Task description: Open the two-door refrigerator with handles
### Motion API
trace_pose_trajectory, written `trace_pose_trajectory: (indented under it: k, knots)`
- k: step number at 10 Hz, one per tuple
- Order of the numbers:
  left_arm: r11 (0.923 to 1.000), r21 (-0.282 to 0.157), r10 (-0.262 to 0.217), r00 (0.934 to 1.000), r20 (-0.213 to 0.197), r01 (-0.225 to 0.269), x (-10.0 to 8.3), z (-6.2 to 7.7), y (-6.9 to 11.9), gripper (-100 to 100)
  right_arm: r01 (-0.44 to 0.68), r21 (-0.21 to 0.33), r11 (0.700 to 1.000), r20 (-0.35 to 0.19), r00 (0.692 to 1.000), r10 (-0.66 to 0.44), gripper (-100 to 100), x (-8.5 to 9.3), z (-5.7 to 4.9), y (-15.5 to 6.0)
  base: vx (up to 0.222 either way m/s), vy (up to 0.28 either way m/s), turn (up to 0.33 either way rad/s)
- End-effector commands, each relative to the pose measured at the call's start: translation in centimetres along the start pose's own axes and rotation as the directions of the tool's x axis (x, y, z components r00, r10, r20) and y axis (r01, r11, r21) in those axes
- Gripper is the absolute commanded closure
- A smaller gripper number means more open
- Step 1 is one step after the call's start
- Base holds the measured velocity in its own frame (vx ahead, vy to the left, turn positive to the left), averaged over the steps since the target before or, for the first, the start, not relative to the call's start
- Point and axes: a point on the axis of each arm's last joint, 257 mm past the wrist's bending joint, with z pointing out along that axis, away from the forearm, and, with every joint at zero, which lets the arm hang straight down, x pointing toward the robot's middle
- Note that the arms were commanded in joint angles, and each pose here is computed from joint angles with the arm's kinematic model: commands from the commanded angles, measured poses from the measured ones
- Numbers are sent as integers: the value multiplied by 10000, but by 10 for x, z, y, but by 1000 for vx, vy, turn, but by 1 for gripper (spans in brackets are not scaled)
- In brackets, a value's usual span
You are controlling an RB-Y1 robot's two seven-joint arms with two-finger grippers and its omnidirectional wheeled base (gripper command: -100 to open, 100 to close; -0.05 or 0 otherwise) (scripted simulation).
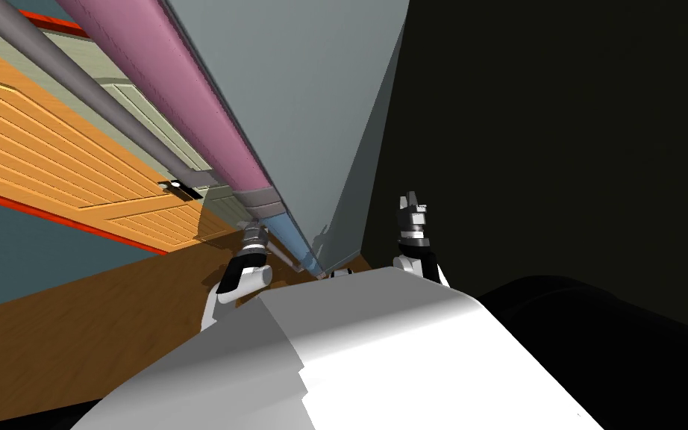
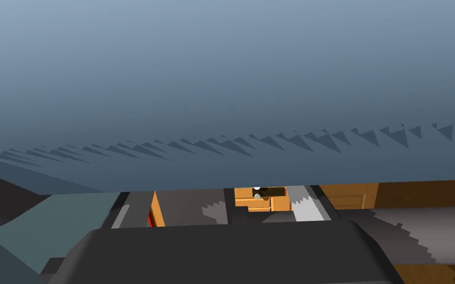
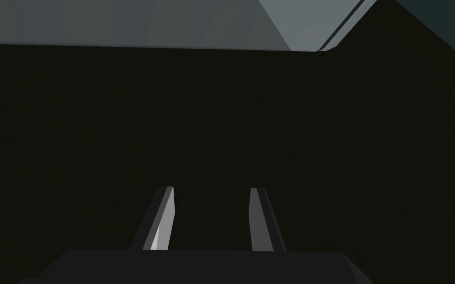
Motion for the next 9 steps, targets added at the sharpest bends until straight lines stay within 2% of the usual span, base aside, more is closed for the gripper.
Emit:
trace_pose_trajectory:
  k: [1, 2, 3, 4, 5, 6, 7, 8, 9]
  knots:
    - [10000, 40, -52, 9996, -271, 53, 9, 4, -1, 100, 2, -2, 10000, -2, 10000, -2, 0, 0, 0, 0, -81, 256, -86]
    - [9999, 73, -96, 9985, -540, 100, 17, 8, -2, 100, 4, 0, 10000, -3, 10000, -4, 0, 0, 0, 0, -59, 281, -64]
    - [9999, 73, -96, 9985, -540, 100, 17, 8, -2, 100, 6, 1, 10000, -3, 10000, -6, 0, 0, 0, 0, -37, 275, -30]
    - [9998, 99, -134, 9967, -805, 142, 26, 12, -3, 100, 6, 2, 10000, -3, 10000, -6, 0, 0, 0, 0, -48, 286, -57]
    - [9998, 99, -134, 9967, -805, 142, 26, 12, -3, 100, 5, 1, 10000, -3, 10000, -5, 0, 0, 0, 0, -76, 268, -63]
    - [9998, 117, -165, 9942, -1066, 179, 34, 16, -3, 100, 4, 0, 10000, -3, 10000, -4, 0, 0, 0, 0, -71, 276, -76]
    - [9998, 117, -165, 9942, -1066, 179, 34, 16, -3, 100, 4, 0, 10000, -3, 10000, -4, 0, 0, 0, 0, -53, 247, -50]
    - [9997, 129, -190, 9910, -1323, 209, 42, 19, -4, 100, 4, 1, 10000, -2, 10000, -4, 0, 0, 0, 0, -75, 298, -73]
    - [9997, 129, -190, 9910, -1323, 209, 42, 19, -4, 100, 5, 0, 10000, -3, 10000, -5, 0, 0, 0, 0, -78, 254, -69]
